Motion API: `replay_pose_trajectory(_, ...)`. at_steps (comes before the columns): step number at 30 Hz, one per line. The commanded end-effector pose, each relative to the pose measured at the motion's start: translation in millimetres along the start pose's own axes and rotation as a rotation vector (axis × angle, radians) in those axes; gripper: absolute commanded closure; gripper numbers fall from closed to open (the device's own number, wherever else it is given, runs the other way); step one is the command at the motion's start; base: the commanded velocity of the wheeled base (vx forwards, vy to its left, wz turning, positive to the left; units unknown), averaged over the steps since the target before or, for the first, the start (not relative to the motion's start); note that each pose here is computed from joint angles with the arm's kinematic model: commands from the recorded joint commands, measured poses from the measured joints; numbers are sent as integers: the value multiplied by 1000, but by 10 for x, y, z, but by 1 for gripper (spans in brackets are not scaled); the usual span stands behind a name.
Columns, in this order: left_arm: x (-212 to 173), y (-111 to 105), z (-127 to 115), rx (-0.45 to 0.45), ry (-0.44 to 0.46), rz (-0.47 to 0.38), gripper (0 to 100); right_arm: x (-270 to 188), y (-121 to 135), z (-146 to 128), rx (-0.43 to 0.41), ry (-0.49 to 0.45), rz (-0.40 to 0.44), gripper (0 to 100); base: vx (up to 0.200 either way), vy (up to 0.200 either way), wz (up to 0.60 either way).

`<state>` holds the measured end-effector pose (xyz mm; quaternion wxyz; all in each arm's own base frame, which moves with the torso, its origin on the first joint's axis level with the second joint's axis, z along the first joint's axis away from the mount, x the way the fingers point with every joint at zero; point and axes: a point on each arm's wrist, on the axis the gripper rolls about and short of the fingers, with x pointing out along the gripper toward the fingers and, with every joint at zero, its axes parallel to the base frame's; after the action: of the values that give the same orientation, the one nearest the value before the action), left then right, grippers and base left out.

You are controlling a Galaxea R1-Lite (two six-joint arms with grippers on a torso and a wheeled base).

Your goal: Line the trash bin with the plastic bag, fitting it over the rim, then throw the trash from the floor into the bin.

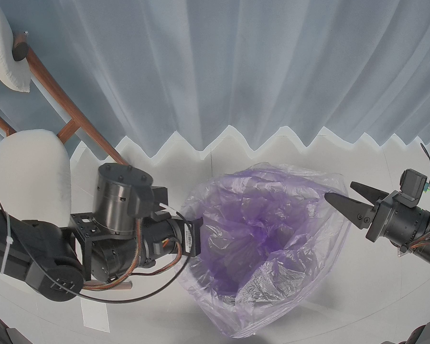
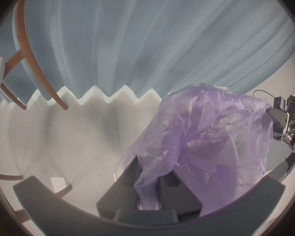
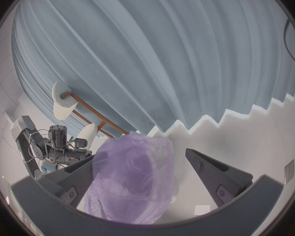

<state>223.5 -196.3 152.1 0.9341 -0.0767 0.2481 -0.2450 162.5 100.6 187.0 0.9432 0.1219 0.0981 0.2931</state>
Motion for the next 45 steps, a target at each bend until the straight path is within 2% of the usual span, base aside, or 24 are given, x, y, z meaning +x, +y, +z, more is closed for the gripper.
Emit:
replay_pose_trajectory(1,-137,107,117,-23,-51,23,100,-8,19,2,10,-2,8,0,0,0,0)
replay_pose_trajectory(7,-272,268,223,-51,-92,67,100,-39,-23,-126,32,48,-24,0,0,0,0)
replay_pose_trajectory(11,-326,324,272,-64,-116,82,100,-11,-19,-118,39,47,-21,0,0,0,0)
replay_pose_trajectory(13,-352,353,292,-70,-126,89,100,27,-7,-68,55,33,-16,0,0,0,0)
replay_pose_trajectory(15,-400,399,339,-80,-149,102,100,71,28,4,111,15,-3,0,0,0,0)
replay_pose_trajectory(21,-415,415,366,-82,-160,104,100,213,76,-89,139,73,16,0,0,0,0)
replay_pose_trajectory(31,-468,448,437,-97,-193,111,100,440,24,-232,130,157,-53,0,0,0,0)
replay_pose_trajectory(36,-469,444,450,-95,-200,108,100,531,1,-251,129,166,-82,0,0,0,0)
replay_pose_trajectory(45,-469,444,450,-95,-199,107,100,712,16,-241,116,171,-80,0,0,0,0)
